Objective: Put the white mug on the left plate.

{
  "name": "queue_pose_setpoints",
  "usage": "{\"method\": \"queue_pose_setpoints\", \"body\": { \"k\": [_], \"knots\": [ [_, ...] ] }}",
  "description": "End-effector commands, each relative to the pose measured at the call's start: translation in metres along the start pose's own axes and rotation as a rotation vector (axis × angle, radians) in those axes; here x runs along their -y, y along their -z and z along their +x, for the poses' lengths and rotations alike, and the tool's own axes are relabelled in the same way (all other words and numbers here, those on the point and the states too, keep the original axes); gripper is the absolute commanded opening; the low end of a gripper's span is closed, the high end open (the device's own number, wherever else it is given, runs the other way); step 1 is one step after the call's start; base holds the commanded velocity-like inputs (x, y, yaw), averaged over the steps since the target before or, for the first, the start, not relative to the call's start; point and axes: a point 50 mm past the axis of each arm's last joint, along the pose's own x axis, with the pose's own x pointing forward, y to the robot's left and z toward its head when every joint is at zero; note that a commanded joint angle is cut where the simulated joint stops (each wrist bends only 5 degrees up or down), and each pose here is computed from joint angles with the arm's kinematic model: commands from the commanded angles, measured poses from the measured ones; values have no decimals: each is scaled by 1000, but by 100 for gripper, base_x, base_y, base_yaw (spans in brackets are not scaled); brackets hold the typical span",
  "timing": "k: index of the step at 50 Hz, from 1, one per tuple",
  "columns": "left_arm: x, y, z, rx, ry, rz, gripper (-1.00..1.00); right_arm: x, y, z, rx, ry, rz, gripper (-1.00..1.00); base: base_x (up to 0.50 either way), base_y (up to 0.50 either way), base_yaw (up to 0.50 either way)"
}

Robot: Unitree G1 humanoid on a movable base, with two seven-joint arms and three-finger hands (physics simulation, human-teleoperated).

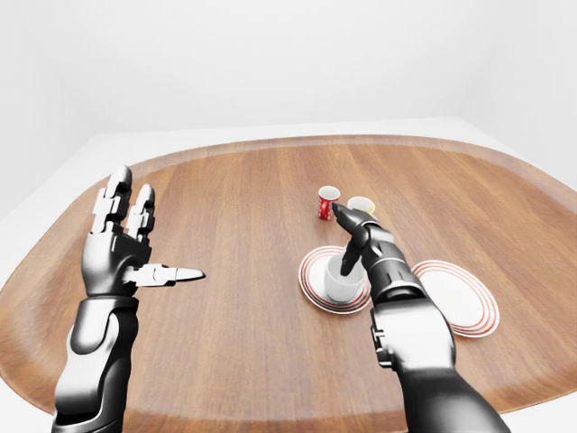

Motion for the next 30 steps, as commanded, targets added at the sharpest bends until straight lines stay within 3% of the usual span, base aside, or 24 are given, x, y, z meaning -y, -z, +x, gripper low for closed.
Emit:
{"method": "queue_pose_setpoints", "body": {
  "k": [1, 5, 9, 14, 17, 19, 22, 30],
  "knots": [
    [0, -2, 0, 8, -1, -1, 98, 14, -7, -1, 37, -2, 50, 100, 0, 0, 0],
    [0, -2, 1, 11, -1, -3, 98, 12, -16, -2, 110, -94, 193, 100, 0, 0, 0],
    [0, -3, 1, 15, -1, -2, 98, 7, -32, -7, 281, -243, 410, 100, 0, 0, 0],
    [-1, -2, 1, 10, -1, -1, 98, 8, -39, -12, 397, -326, 670, 100, 0, 0, 0],
    [0, -3, 1, 14, -1, -2, 98, 14, -44, -19, 467, -301, 768, 100, 0, 0, 0],
    [-1, -3, 1, 13, -1, -2, 97, 33, -54, -32, 631, -221, 836, 100, 0, 0, 0],
    [0, -3, 0, 13, 0, -1, 98, 42, -58, -41, 734, -188, 901, 100, 0, 0, 0],
    [0, -3, 1, 12, 0, 0, 98, 39, -58, -54, 843, -173, 954, 100, 0, 0, 0]
  ]
}}
